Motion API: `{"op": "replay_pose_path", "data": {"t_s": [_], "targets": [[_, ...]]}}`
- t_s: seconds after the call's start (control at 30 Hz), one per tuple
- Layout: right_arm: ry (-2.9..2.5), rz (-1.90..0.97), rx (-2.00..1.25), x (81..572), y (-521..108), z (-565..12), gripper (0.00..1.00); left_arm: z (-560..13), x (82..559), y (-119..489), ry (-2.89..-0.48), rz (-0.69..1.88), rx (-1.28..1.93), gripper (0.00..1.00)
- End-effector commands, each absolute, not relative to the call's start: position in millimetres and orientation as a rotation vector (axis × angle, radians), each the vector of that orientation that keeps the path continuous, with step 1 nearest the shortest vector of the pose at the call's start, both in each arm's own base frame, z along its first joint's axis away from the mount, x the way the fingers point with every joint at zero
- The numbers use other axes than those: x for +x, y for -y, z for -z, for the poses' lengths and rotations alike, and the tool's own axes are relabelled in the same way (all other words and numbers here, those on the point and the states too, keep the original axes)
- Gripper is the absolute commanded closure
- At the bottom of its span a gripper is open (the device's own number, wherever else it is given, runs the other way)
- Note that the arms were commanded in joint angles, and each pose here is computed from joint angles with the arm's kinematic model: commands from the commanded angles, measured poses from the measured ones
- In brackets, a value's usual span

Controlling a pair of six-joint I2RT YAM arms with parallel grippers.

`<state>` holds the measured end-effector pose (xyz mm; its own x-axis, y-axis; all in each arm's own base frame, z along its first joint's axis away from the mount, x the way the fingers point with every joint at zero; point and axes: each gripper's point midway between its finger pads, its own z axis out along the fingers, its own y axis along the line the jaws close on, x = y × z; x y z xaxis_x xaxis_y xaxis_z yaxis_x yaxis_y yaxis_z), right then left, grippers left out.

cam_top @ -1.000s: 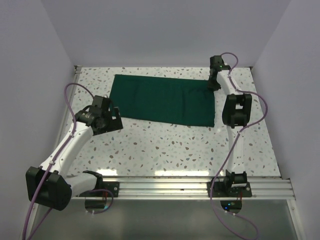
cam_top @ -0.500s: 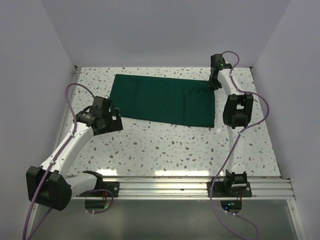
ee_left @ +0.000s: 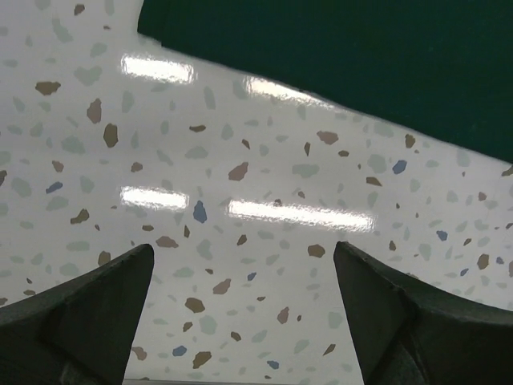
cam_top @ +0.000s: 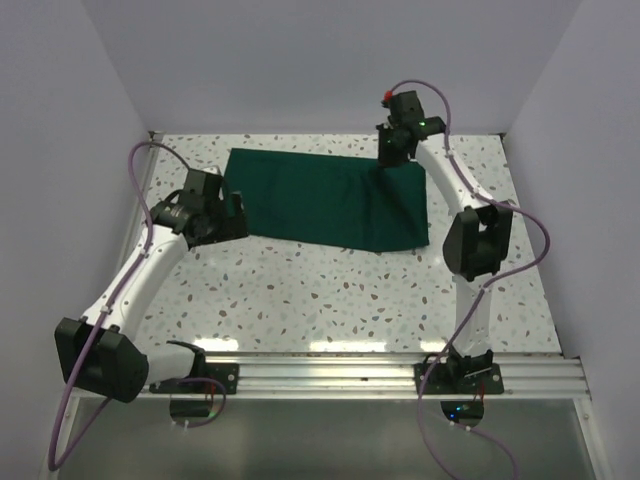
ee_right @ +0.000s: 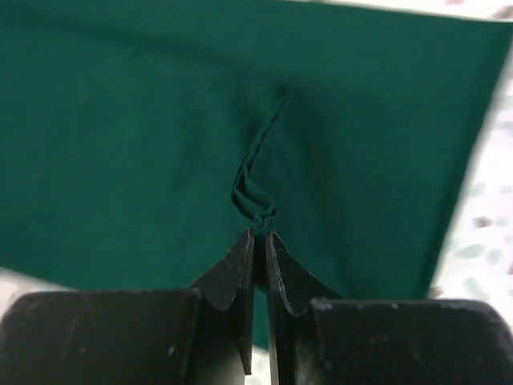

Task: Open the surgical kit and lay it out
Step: Open the surgical kit at the center of the board.

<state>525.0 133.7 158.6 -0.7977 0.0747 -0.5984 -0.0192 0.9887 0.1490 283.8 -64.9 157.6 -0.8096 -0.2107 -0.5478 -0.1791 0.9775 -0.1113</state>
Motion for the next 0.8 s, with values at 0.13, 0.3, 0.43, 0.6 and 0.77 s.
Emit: {"op": "replay_pose_path", "data": {"t_s": [0.13,0.3,0.43,0.6,0.77], "targets": [[-2.487,-0.474,-0.376,400.2,-226.9,-195.2,1.00,-207.2,329.8,74.7,-2.394,0.108,-0.227,0.01],[-2.498,-0.546,-0.462,323.4,-213.8,-189.6,1.00,-212.0,335.8,80.0,-2.374,0.146,-0.256,0.01],[-2.502,-0.531,-0.470,274.5,-187.6,-182.2,1.00,-215.6,339.6,83.0,-2.355,0.175,-0.301,0.01],[-2.518,-0.477,-0.340,226.0,-153.7,-173.3,1.00,-218.3,343.1,83.1,-2.316,0.200,-0.434,0.02],[-2.503,-0.602,-0.118,182.5,-144.7,-188.4,1.00,-208.9,338.7,76.6,-2.289,0.170,-0.556,0.02]]}}
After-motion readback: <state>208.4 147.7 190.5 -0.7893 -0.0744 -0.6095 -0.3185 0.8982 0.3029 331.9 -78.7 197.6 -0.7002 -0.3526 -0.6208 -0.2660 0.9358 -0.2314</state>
